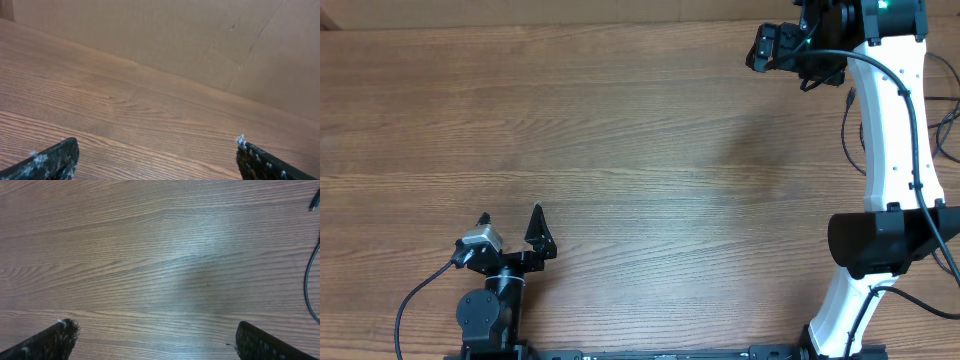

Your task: Untangle cables

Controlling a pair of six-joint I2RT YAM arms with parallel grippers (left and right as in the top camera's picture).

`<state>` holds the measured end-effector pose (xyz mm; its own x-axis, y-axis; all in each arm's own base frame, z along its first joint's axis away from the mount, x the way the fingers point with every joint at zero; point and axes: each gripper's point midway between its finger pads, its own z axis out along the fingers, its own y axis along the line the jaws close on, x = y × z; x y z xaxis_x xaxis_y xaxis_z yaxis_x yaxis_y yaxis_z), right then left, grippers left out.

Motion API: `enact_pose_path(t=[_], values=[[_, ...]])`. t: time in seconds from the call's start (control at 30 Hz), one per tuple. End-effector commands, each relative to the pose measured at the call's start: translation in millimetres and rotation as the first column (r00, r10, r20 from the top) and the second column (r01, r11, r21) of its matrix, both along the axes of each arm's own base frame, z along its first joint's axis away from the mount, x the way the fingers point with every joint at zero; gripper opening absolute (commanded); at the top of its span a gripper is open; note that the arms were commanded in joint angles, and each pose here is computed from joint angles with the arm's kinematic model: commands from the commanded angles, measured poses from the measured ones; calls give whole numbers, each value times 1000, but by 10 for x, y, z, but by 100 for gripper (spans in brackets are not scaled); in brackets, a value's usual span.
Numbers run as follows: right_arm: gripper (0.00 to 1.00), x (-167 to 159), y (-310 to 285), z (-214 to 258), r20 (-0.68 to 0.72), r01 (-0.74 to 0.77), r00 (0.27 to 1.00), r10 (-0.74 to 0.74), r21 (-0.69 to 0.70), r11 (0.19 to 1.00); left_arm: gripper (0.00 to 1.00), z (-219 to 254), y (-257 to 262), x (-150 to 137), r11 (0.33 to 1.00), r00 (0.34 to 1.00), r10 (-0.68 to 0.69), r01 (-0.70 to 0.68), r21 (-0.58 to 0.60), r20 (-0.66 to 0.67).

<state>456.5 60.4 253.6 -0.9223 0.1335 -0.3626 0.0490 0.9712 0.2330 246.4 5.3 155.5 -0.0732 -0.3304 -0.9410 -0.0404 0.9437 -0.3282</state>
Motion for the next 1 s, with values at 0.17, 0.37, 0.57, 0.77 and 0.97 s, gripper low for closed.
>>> enact_pose_path(t=[0.17, 0.37, 0.57, 0.77, 0.97], values=[[100, 6, -4, 43, 15, -1, 1000, 1, -4, 1000, 100, 3, -2, -4, 1000, 1000, 0, 0, 24, 5], [100, 6, -4, 43, 15, -1, 1000, 1, -4, 1000, 100, 3, -2, -4, 1000, 1000, 0, 0, 24, 5], [100, 12, -13, 28, 11, 1, 1000, -1, -4, 1000, 100, 3, -2, -4, 1000, 1000, 0, 0, 24, 5], [100, -13, -45, 190, 59, 9, 998, -8, -21, 1000, 99, 3, -2, -4, 1000, 1000, 0, 0, 24, 5], [100, 4, 117, 1043, 354, -20, 935, 17, 5, 1000, 100, 3, -2, -4, 1000, 1000, 0, 0, 24, 5]])
